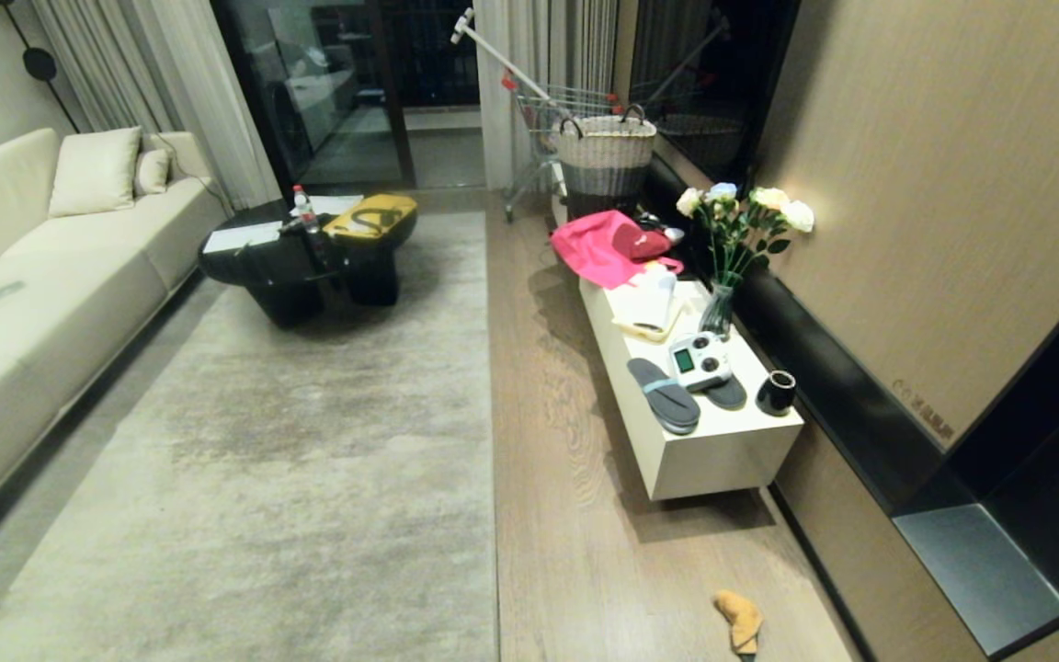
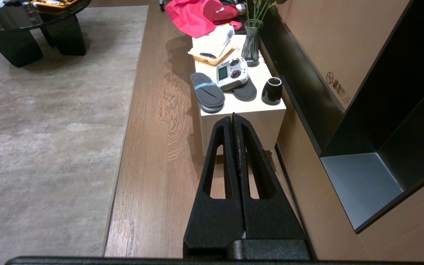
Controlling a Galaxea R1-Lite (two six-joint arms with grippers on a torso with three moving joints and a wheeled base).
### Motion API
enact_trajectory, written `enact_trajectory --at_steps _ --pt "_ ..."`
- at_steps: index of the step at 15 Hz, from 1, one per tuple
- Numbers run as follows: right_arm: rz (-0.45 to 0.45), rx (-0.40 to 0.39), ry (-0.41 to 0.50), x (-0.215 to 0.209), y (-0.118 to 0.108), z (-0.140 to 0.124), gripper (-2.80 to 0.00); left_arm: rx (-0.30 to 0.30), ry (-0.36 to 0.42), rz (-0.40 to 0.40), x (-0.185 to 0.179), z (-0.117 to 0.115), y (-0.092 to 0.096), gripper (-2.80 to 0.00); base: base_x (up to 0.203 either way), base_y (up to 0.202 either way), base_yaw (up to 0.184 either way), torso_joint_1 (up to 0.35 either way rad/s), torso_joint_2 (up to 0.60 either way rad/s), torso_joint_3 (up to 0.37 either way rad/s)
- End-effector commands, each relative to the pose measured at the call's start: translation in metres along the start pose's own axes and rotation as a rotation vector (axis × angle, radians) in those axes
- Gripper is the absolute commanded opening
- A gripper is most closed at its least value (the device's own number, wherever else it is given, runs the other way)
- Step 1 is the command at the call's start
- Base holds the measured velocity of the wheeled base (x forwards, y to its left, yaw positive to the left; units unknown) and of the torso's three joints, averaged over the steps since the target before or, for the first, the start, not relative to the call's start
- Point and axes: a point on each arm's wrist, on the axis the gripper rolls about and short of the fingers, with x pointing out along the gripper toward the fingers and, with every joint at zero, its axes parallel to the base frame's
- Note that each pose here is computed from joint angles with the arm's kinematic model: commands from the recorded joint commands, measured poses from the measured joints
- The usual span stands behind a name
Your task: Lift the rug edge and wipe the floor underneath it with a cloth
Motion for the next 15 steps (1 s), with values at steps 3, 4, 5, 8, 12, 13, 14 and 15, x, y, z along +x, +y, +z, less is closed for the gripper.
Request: enact_trajectory --at_steps 3,4,5,8,12,13,14,15 --pt "0.0 -0.004 -0.001 0.0001 0.0 0.0002 -2.8 0.0 0.002 -0.001 0.0001 0.0 0.0 -2.8 0.0 0.0 0.0 0.0 0.0 0.0" --pt "0.0 -0.005 0.0 0.0001 0.0 0.0002 -2.8 0.0 0.002 -0.001 0.0001 0.0 0.0 -2.8 0.0 0.0 0.0 0.0 0.0 0.0" --pt "0.001 -0.004 0.001 0.0001 0.0 0.0001 -2.8 0.0 0.001 -0.001 0.0001 0.0001 0.0 -2.8 0.0 0.0 0.0 0.0 0.0 0.0" --pt "0.002 0.0 -0.001 0.0001 0.0 0.0002 -2.8 0.0 0.002 -0.001 0.0001 0.0 0.0 -2.8 0.0 0.0 0.0 0.0 0.0 0.0" --pt "0.001 0.001 -0.001 0.0001 0.0 0.0002 -2.8 0.0 0.002 -0.001 0.0001 0.0 0.0 -2.8 0.0 0.0 0.0 0.0 0.0 0.0" --pt "0.0 0.001 -0.001 0.0001 0.0 0.0002 -2.8 0.0 0.002 -0.001 0.0001 0.0 0.0 -2.8 0.0 0.0 0.0 0.0 0.0 0.0" --pt "0.0 0.001 -0.001 0.0001 0.0 0.0002 -2.8 0.0 0.001 -0.001 0.0 0.0 0.0 -2.8 0.0 0.0 0.0 0.0 0.0 0.0" --pt "0.002 0.001 -0.001 0.0001 0.0 0.0002 -2.8 0.0 0.0 0.0 0.0001 0.0001 0.0 -2.8 0.0 0.0 0.0 0.0 0.0 0.0"
